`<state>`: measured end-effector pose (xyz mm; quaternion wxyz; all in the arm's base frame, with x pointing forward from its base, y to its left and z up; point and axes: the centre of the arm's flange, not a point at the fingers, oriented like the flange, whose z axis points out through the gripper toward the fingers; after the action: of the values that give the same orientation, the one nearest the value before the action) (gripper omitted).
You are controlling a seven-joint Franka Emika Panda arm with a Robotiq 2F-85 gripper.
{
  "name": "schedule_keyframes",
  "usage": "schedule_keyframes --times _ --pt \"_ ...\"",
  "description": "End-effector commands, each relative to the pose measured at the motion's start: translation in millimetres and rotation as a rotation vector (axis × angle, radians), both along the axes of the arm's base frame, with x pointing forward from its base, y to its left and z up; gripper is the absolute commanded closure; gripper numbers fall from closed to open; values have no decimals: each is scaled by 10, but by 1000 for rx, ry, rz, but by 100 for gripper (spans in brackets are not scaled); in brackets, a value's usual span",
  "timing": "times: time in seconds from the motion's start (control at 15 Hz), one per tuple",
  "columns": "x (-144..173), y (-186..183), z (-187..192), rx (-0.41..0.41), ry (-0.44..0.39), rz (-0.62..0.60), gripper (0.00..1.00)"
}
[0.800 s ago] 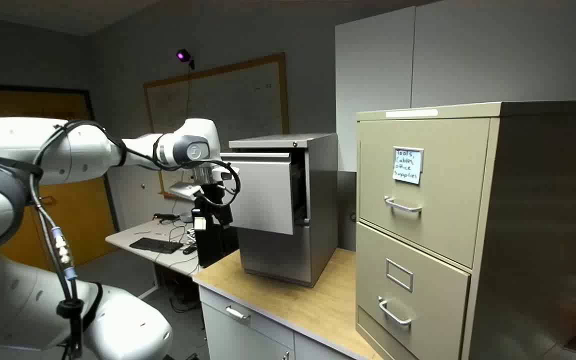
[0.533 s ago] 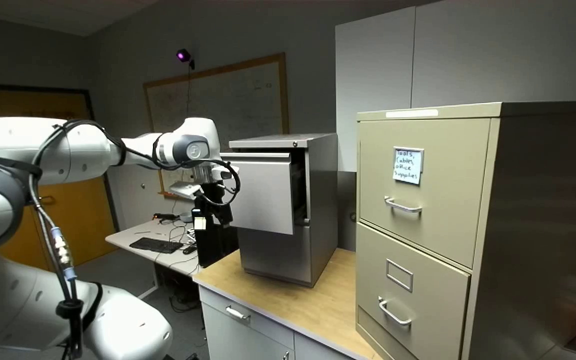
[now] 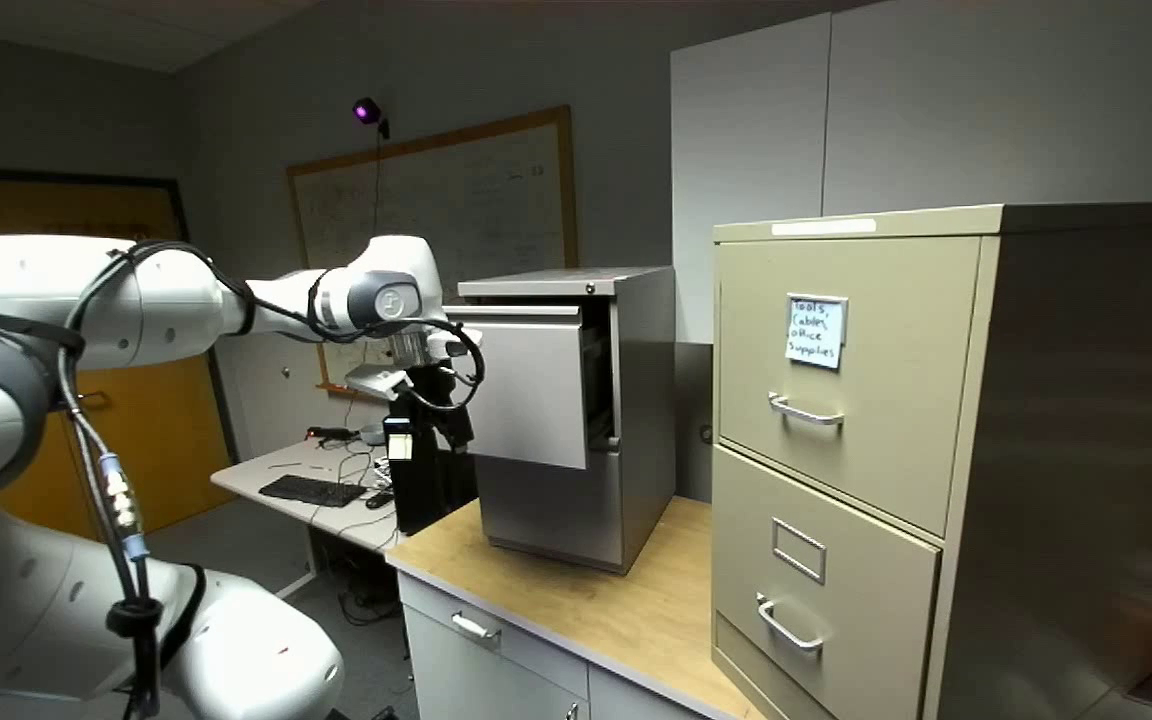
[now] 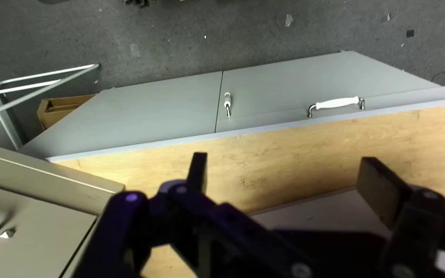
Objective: Close the top drawer of the file cabinet
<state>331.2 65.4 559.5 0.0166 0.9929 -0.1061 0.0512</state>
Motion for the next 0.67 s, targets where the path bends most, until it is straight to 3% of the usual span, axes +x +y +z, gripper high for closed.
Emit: schedule_keyframes --times 0.0,0.2,0.33,0.6 --pt "179 -61 139 -61 -166 -72 0" --pt "444 -156 354 -69 -344 -115 0" --pt "605 -221 495 -85 -468 -134 26" --pt "809 -308 726 -113 -714 -178 58"
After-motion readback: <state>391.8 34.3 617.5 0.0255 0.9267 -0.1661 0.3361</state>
